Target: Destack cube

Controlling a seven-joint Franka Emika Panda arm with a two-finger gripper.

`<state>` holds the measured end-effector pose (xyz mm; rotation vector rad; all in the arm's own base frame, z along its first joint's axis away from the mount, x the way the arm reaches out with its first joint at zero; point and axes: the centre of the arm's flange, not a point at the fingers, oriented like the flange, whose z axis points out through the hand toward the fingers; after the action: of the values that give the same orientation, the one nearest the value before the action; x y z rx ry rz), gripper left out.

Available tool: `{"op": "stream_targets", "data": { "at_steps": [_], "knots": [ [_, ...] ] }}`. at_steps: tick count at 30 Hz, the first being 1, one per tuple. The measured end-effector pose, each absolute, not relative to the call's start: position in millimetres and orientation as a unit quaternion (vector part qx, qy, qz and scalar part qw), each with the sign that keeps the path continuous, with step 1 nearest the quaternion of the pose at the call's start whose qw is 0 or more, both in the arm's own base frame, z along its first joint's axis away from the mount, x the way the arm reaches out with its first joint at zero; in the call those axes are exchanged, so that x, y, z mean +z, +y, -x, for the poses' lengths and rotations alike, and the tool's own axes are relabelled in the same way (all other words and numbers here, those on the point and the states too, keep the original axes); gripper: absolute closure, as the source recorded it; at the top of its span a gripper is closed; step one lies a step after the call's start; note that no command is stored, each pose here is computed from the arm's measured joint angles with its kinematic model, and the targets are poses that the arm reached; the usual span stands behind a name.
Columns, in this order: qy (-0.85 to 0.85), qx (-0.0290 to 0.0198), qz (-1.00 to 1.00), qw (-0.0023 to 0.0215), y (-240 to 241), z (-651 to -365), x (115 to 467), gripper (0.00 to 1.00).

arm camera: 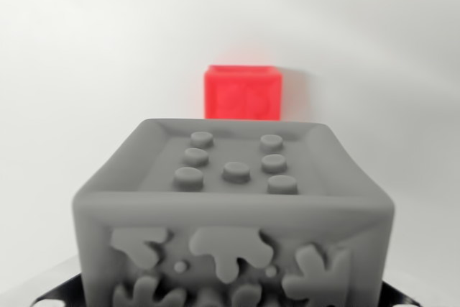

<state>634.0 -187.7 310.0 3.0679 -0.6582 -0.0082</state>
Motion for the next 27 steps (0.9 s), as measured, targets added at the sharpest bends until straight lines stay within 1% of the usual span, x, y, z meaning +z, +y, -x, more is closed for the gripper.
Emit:
{"op": "stream_targets", "data": {
  "at_steps": [27],
  "knots": [
    [-0.25, -0.002, -0.968, 0.0017, -150, -603, 304, 1.0]
  ]
}}
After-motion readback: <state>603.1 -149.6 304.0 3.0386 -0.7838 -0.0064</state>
